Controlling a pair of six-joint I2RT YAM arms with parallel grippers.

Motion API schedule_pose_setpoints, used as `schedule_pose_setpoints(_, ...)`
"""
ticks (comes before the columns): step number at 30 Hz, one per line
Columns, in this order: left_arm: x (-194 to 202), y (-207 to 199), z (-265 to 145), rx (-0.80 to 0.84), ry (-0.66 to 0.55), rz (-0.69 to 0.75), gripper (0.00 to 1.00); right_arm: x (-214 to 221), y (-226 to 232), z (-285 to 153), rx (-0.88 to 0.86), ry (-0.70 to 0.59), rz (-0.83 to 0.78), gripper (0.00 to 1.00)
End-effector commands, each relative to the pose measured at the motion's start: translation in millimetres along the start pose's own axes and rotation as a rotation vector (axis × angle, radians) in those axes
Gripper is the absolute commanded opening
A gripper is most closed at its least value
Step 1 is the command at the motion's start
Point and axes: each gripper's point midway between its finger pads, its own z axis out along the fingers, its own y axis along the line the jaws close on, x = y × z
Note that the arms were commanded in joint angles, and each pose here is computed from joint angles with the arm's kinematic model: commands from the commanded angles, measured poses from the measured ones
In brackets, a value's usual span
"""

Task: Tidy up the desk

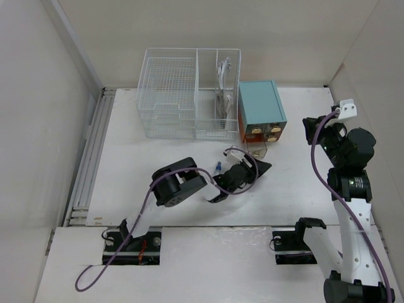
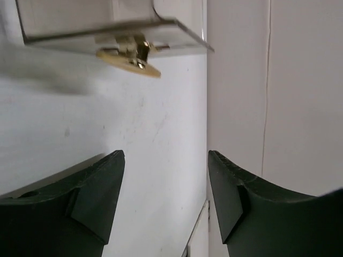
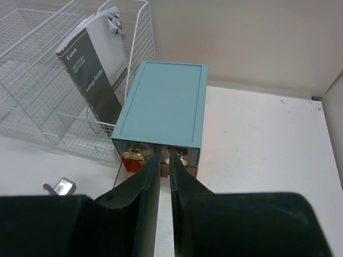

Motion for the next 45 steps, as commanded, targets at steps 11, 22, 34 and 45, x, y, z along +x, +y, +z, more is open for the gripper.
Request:
schedule_pose_setpoints(11, -3.4, -91.7, -86.9, -0.140, 0.019, 0.484, 0.00, -6.3, 2.3, 0.2, -0.015, -0.021, 0.001, 0.19)
schedule_pose_setpoints(22, -82.8, -16.4, -193.1, -0.671, -0.043, 0.825, 0.50, 47.2, 28.8, 24.3, -0.241, 0.231, 0.081, 0.33)
schedule_pose_setpoints(34, -120.1, 37.2, -214.4, -0.828, -0.074, 0.921, 0.53, 69.4, 63.9, 18.2, -0.551, 0.308, 0.012, 0.48)
schedule_pose_setpoints(45, -118.4, 42.3, -174.1, -0.759, 0.045, 0.961, 0.53, 76.8, 57.7, 22.3, -0.538, 0.336, 0.016, 0.48)
